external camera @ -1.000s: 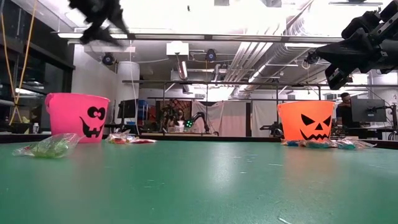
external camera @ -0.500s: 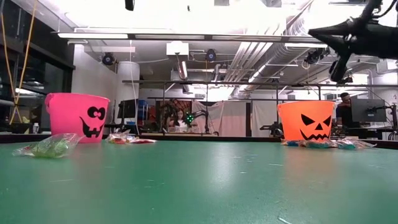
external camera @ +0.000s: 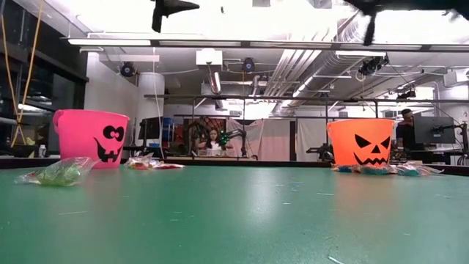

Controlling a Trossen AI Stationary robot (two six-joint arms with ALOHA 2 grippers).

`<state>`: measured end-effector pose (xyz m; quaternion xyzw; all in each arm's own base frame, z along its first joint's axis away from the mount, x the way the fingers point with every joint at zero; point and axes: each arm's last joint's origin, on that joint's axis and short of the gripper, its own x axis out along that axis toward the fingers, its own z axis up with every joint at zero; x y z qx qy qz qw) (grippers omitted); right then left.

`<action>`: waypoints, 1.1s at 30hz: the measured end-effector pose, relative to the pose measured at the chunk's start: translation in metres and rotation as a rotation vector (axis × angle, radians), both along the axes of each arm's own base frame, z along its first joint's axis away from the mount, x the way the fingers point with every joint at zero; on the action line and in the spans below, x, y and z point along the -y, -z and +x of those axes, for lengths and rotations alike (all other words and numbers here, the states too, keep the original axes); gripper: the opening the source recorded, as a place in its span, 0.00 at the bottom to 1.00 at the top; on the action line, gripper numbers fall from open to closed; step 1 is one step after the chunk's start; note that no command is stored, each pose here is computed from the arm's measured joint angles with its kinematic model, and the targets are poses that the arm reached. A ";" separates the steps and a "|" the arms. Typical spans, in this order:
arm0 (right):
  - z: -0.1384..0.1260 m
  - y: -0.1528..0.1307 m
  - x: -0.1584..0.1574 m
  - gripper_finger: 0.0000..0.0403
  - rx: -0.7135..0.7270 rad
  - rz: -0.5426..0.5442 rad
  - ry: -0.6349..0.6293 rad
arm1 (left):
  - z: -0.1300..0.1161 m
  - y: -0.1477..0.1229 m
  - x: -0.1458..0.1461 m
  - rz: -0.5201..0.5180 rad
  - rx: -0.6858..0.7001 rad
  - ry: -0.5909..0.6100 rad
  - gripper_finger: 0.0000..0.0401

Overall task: Sort candy by brand, put in halloween buckets
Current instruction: Put the red candy into the pink bucket

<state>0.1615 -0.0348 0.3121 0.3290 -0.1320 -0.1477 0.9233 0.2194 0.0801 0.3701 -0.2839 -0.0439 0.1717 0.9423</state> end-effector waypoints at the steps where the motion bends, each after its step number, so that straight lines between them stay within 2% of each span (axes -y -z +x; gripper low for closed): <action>1: 0.015 -0.003 0.006 0.00 -0.102 0.013 0.014 | -0.003 0.001 -0.003 0.003 -0.015 0.012 0.43; 4: 0.056 -0.001 0.025 0.00 -0.354 0.068 0.002 | -0.011 0.008 -0.008 -0.016 -0.115 0.017 0.43; 6: 0.080 0.000 0.038 0.00 -0.452 0.102 -0.035 | -0.016 0.021 -0.011 -0.068 -0.238 -0.009 0.43; 10: 0.118 -0.006 0.060 0.00 -0.524 0.098 -0.092 | -0.011 0.052 -0.017 -0.165 -0.492 -0.072 0.43; 14: 0.137 -0.028 0.075 0.00 -0.531 0.055 -0.097 | 0.012 0.089 -0.030 -0.214 -0.690 -0.065 0.42; 21: 0.127 -0.070 0.081 0.00 -0.591 0.017 -0.063 | 0.049 0.137 -0.066 -0.229 -1.022 -0.097 0.43; 26: 0.110 -0.084 0.075 0.00 -0.639 -0.006 -0.031 | 0.064 0.154 -0.090 -0.214 -1.105 -0.090 0.45; 33: 0.088 -0.088 0.063 0.00 -0.731 0.005 0.018 | 0.061 0.176 -0.100 -0.326 -1.225 -0.168 0.51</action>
